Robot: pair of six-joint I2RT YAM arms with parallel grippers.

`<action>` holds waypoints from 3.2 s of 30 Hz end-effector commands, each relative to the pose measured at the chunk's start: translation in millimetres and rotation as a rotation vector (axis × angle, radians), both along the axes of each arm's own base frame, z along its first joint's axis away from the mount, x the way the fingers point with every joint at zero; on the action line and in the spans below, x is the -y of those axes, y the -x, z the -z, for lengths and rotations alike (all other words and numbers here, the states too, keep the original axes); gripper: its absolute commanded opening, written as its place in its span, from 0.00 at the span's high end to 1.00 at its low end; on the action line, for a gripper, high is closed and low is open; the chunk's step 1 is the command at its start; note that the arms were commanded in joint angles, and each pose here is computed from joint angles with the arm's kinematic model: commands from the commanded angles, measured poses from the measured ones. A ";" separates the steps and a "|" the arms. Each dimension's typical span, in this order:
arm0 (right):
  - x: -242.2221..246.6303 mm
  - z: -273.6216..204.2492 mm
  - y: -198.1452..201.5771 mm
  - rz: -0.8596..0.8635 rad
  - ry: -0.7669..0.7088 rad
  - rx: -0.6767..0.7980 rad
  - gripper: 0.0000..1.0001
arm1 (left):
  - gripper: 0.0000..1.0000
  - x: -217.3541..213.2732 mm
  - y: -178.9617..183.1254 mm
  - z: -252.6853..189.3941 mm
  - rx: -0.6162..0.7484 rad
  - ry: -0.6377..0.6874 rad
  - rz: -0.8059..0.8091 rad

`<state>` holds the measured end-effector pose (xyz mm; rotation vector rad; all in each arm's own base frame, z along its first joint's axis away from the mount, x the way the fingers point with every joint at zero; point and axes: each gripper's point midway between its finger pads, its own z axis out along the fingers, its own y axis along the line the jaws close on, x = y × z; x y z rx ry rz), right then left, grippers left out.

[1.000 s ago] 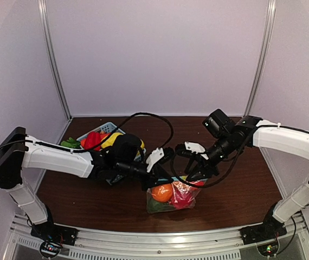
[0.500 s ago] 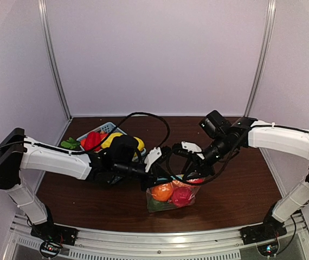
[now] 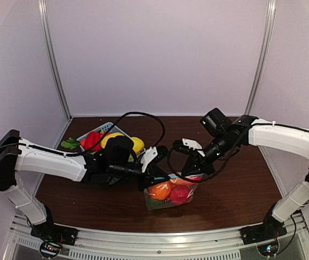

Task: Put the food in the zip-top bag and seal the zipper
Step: Zip the zipper on the zipper food storage bag, then place the zipper food storage bag at the center of the board, then reset both arms

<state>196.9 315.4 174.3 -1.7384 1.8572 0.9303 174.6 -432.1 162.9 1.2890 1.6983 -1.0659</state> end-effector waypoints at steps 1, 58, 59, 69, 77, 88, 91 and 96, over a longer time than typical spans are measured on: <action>24.3 -2.5 -9.7 0.042 0.040 0.024 0.99 | 1.00 -10.5 -6.9 -20.8 0.061 0.053 -0.050; 143.8 -69.2 -84.9 0.562 -0.200 0.142 0.51 | 0.99 84.5 -136.2 6.9 0.530 -0.162 0.116; 144.6 -69.2 -82.6 0.560 -0.201 0.146 0.51 | 0.99 84.1 -133.4 18.1 0.520 -0.178 0.129; 148.3 -70.1 -76.6 0.564 -0.194 0.167 0.51 | 0.80 70.2 -68.9 87.9 0.340 -0.296 0.213; 145.3 -71.3 -86.6 0.583 -0.217 0.138 0.50 | 0.03 60.7 -35.7 74.3 0.299 -0.320 0.151; 185.2 -101.9 -123.8 0.873 -0.208 0.256 0.00 | 0.02 6.5 -54.3 -47.5 0.393 -0.251 -0.119; 206.5 -124.6 -145.1 1.041 -0.208 0.321 0.01 | 0.02 -33.3 -92.4 -78.7 0.379 -0.234 -0.337; 245.4 -152.9 -161.0 1.295 -0.224 0.441 0.00 | 0.02 -105.3 -146.3 -117.2 0.331 -0.203 -0.658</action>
